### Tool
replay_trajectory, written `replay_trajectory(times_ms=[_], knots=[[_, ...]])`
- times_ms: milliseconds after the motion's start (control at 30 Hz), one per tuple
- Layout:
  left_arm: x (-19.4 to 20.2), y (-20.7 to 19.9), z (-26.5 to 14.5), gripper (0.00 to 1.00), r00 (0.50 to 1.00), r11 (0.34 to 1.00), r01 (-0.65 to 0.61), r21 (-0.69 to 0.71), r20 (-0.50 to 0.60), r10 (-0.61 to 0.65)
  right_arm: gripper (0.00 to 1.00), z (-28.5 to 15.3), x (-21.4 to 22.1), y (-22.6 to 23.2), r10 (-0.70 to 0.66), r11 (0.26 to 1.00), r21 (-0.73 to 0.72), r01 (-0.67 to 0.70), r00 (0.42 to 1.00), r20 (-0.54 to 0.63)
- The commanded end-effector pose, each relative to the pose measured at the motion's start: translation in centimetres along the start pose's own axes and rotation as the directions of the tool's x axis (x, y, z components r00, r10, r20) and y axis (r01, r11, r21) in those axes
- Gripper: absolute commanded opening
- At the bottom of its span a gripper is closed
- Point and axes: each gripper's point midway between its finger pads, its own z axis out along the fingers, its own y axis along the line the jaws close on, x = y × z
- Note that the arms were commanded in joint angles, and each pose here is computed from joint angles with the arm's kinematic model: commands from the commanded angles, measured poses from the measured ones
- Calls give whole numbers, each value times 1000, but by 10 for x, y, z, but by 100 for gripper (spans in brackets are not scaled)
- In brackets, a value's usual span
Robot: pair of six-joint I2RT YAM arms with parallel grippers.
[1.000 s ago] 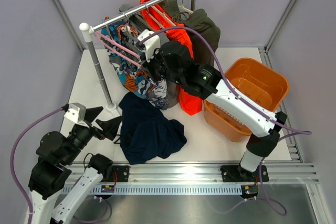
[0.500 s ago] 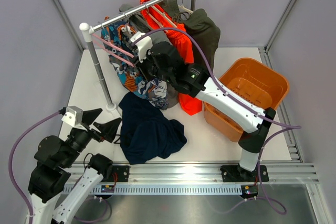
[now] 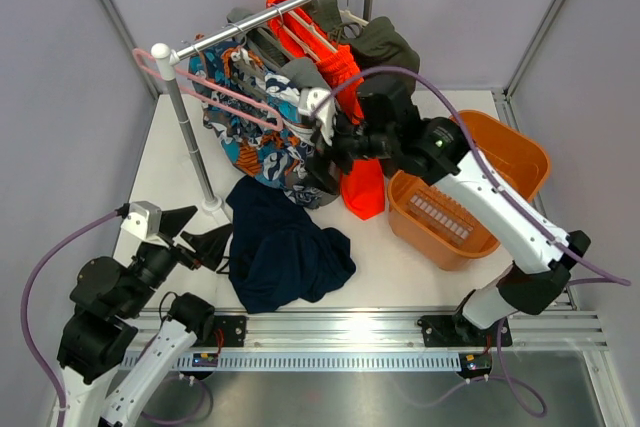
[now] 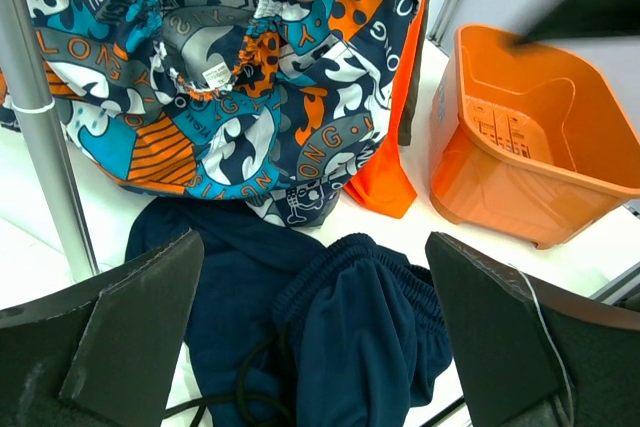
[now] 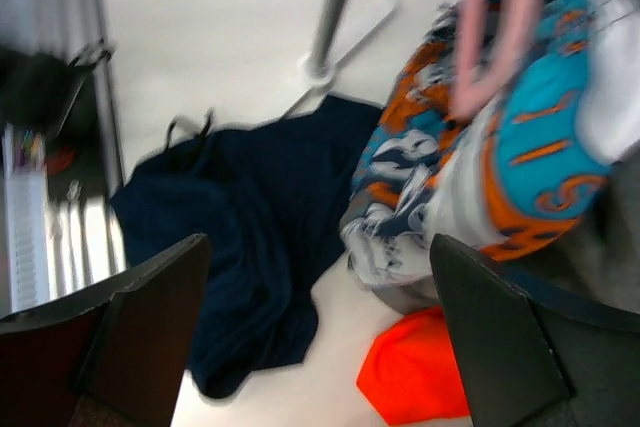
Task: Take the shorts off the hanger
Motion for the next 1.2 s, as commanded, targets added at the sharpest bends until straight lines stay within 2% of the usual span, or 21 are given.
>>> replay_trajectory(times_ms=[0,33,67,100,133,233,300,333,367,467,733,833,867,900,1000,1033,1067,1133,1167], knots=[[-4,-1,7,99,1000,1000,-17,13,22,17,99,-37,69,92,-274,798,-557,232,962,7],[-2,-1,8,99,1000,1000,-18,11,18,18,99,-44,81,113,-303,703,-655,278,950,78],[-2,0,8,99,1000,1000,-21,11,19,21,99,-46,113,125,-325,640,-719,271,943,66],[-2,-1,9,99,1000,1000,-23,13,20,23,97,-43,124,127,-378,592,-731,340,918,121],[-1,0,10,99,1000,1000,-24,12,17,24,96,-35,135,126,-384,597,-731,332,918,104],[-1,-1,12,99,1000,999,-29,19,11,29,95,5,153,104,-422,682,-646,343,906,35],[1,-1,14,99,999,999,-34,19,-4,34,96,42,143,87,-392,787,-514,342,920,11],[2,-1,14,99,999,999,-35,19,-7,35,100,56,146,69,-391,846,-418,331,918,-62],[3,0,15,99,999,999,-32,17,-8,32,99,76,143,64,-348,882,-361,302,935,-68],[5,-1,17,99,999,999,-32,22,-5,32,99,105,148,51,-341,920,-242,310,935,-97],[6,1,19,99,999,999,-33,15,-17,33,98,139,201,79,-326,913,-318,256,926,-190],[7,1,17,99,999,999,-30,13,-12,30,85,143,212,80,-295,924,-312,221,931,-214],[7,1,17,99,1000,1000,-29,12,-12,29,76,142,212,82,-285,926,-316,209,934,-216],[7,1,17,99,1000,999,-29,13,-11,29,51,140,211,85,-277,921,-336,197,938,-208],[6,1,17,99,999,999,-33,16,-14,33,9,126,199,91,-260,911,-374,174,946,-193],[6,1,17,99,999,999,-33,14,-16,33,1,118,189,92,-265,907,-379,185,949,-170],[5,1,17,99,999,999,-39,16,-14,39,0,108,189,92,-269,900,-395,182,947,-175],[5,1,17,99,999,999,-44,16,-14,44,0,80,164,101,-271,865,-459,203,958,-88],[4,1,17,99,999,999,-48,16,-13,49,0,62,166,98,-281,846,-492,204,956,-88]])
